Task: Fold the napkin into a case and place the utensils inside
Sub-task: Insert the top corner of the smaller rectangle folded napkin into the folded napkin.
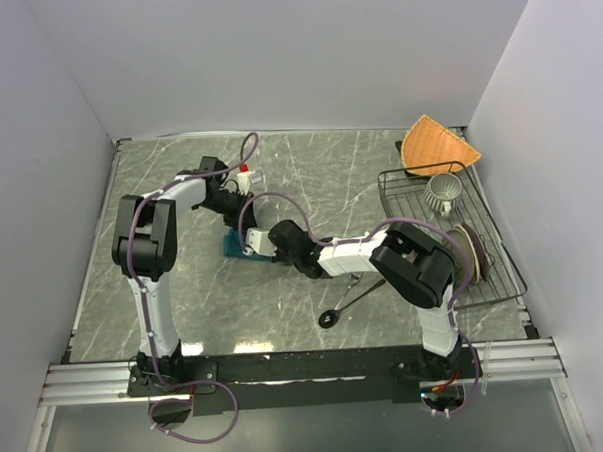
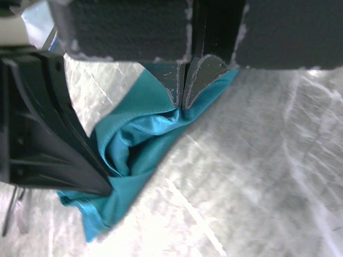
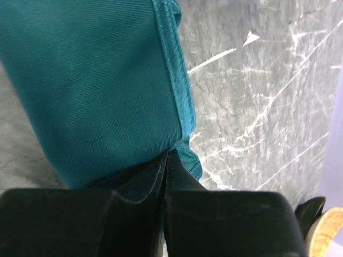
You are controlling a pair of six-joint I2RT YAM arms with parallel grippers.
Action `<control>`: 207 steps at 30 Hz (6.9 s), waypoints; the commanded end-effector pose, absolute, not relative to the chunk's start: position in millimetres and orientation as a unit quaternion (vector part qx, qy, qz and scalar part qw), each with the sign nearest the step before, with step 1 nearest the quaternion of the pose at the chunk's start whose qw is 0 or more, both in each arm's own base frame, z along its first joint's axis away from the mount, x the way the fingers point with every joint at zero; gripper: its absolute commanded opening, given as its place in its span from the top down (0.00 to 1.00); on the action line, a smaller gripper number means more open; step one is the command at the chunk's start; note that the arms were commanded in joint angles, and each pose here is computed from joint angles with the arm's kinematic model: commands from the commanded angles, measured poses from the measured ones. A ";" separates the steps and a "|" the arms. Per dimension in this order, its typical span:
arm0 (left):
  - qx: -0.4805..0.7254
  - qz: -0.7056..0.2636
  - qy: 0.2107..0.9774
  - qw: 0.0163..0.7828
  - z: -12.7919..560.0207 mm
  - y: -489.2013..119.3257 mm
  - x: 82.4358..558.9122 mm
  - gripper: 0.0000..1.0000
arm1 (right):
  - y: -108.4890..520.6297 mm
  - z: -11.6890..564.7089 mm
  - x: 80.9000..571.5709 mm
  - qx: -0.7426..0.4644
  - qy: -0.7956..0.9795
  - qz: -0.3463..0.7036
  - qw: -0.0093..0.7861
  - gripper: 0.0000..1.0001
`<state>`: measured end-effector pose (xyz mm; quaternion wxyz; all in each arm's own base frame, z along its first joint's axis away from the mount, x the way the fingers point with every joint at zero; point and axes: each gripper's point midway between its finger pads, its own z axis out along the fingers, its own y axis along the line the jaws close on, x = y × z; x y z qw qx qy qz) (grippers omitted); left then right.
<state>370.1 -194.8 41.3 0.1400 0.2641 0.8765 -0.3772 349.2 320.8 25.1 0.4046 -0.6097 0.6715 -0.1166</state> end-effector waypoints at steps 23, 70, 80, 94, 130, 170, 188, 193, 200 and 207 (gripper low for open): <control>0.090 -0.382 0.917 0.065 -20.9 -167.7 351.9 0.99 | 327.4 123.9 363.7 -0.508 0.740 -0.020 0.440 0.37; 0.106 -0.434 0.882 0.147 47.3 -147.2 358.9 0.64 | 293.9 22.9 387.6 -0.542 0.717 -0.196 0.391 1.00; 0.063 -0.470 0.866 0.159 90.3 -153.5 357.1 0.84 | 292.5 23.1 385.6 -0.538 0.724 -0.193 0.387 1.00; 0.047 -0.451 0.886 0.097 42.9 -180.9 353.7 0.99 | 298.1 29.6 386.1 -0.521 0.736 -0.179 0.393 0.98; 0.031 -0.401 0.913 0.061 -2.1 -167.3 345.1 0.99 | 303.5 120.8 385.9 -0.297 0.873 0.133 0.363 0.76; 0.064 -0.390 0.917 0.052 -12.6 -159.8 340.9 0.99 | 315.8 121.1 395.8 -0.502 0.765 0.307 0.260 0.21; 0.065 -0.397 0.914 0.046 -14.7 -161.5 340.8 0.99 | 356.5 64.7 388.4 -0.568 0.740 0.307 0.188 0.00; 0.068 -0.395 0.915 0.045 -14.8 -160.8 340.6 0.99 | 363.9 58.2 392.3 -0.562 0.741 0.317 0.187 0.03; 0.069 -0.397 0.914 0.043 -15.6 -160.9 337.5 0.99 | 368.3 48.9 384.8 -0.554 0.742 0.338 0.167 0.18; 0.070 -0.399 0.913 0.044 -14.5 -161.6 338.7 0.99 | 367.6 36.8 375.4 -0.544 0.749 0.351 0.142 0.40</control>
